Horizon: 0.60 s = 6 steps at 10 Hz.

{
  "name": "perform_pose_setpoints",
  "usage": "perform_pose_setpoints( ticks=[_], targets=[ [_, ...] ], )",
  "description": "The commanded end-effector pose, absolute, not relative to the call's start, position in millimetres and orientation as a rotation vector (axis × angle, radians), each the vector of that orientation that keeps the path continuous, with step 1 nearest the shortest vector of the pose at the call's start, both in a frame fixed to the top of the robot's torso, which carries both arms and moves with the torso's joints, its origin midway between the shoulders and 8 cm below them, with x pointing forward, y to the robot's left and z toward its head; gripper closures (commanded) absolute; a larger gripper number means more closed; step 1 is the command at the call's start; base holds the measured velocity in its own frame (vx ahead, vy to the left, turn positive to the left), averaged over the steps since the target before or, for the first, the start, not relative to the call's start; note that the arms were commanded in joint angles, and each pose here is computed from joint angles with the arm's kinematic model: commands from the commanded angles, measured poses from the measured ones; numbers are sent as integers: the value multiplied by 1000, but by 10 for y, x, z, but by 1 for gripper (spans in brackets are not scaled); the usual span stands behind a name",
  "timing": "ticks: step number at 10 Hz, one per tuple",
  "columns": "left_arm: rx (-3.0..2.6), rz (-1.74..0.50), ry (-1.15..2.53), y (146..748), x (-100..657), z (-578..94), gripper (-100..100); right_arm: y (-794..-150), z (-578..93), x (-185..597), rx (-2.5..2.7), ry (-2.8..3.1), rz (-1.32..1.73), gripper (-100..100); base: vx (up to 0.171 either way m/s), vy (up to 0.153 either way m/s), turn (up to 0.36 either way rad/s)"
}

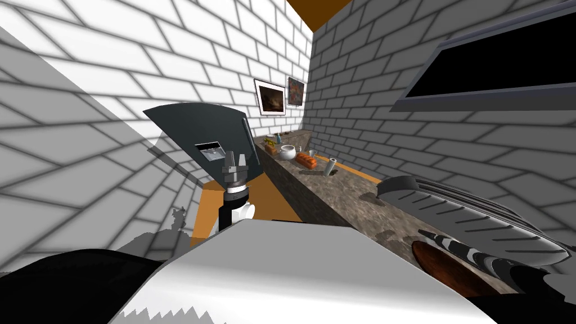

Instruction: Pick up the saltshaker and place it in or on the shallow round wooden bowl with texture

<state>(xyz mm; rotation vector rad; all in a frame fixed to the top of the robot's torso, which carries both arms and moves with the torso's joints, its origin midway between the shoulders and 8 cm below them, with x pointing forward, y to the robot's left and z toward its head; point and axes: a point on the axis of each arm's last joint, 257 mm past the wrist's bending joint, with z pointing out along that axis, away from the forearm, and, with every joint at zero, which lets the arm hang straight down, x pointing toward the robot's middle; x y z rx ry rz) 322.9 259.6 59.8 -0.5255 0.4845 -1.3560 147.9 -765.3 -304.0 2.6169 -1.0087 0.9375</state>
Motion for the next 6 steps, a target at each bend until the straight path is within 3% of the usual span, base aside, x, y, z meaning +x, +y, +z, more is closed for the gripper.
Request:
perform_pose_setpoints(
  ticks=[1,2,6],
  targets=[
    [-525,-1356,484,2596,3229,598,0,-7653,-3040,1479,2617,-1009,937,-100,-6,-6,14],
    [-526,-1356,484,2596,3229,598,0,-7651,-3048,1479,2615,-1009,938,100,0,0,0],
    [-526,-1356,484,2596,3229,598,0,-7652,-3046,1479,2615,-1009,939,100,0,0,0]
  ],
)
